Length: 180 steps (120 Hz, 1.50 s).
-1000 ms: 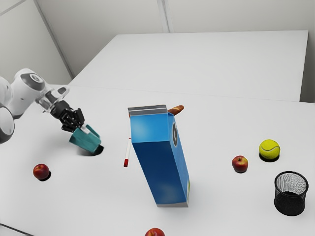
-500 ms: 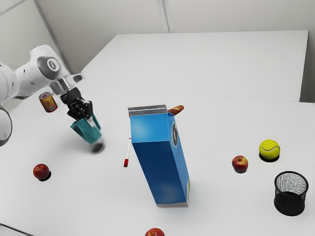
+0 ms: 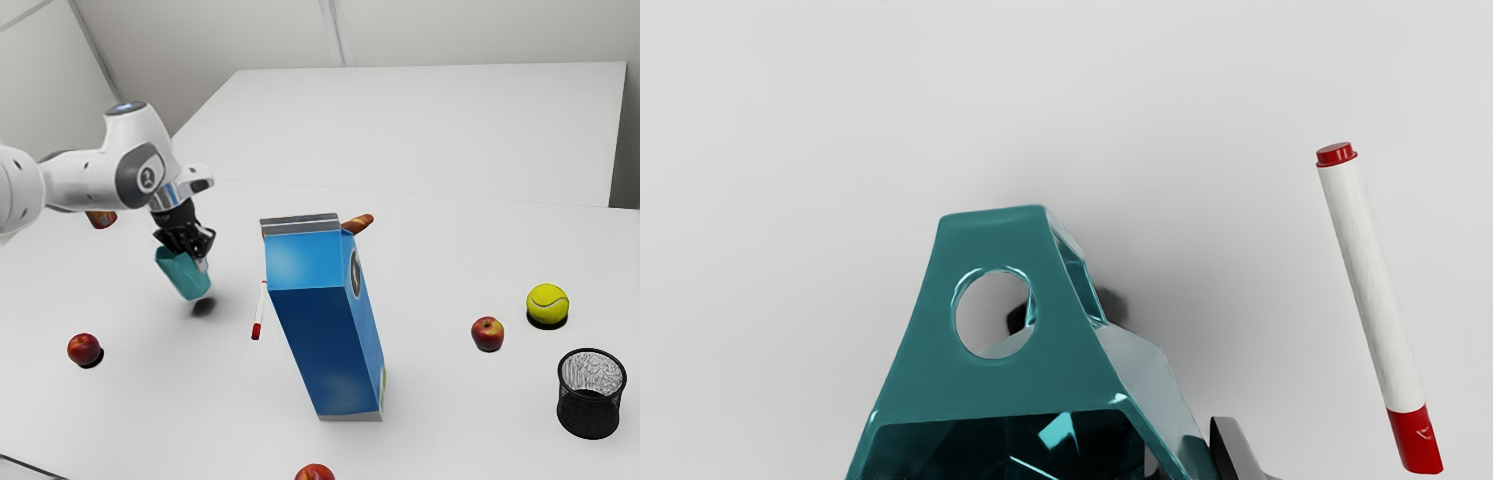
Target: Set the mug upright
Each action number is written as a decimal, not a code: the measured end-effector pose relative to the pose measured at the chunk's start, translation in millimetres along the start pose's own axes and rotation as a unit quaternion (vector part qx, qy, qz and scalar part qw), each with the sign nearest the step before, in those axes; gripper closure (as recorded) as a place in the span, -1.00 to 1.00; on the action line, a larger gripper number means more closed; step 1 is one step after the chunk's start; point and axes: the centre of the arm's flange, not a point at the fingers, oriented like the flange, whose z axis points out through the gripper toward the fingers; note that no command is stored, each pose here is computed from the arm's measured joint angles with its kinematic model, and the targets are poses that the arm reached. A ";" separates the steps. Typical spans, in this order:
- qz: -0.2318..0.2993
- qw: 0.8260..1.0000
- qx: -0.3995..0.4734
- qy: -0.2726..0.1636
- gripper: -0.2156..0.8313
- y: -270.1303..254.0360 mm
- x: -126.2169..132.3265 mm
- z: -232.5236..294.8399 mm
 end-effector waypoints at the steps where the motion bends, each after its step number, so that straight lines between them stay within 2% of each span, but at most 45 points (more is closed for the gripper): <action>1: -0.001 1.000 0.001 0.001 0.88 1.0 0.0 0.3; 27: -0.028 0.999 0.008 0.013 0.89 13.8 1.0 8.4; 87: -0.076 0.997 0.007 -0.002 0.89 26.7 13.0 55.6; 109: -0.080 0.997 0.003 0.010 0.14 32.8 14.7 42.7; 125: -0.084 0.996 0.003 0.025 -0.20 33.0 12.9 22.9; 148: -0.078 0.995 0.005 0.053 -0.43 41.2 6.2 -20.4; 180: -0.044 0.995 0.014 0.091 -0.54 65.4 12.0 -83.2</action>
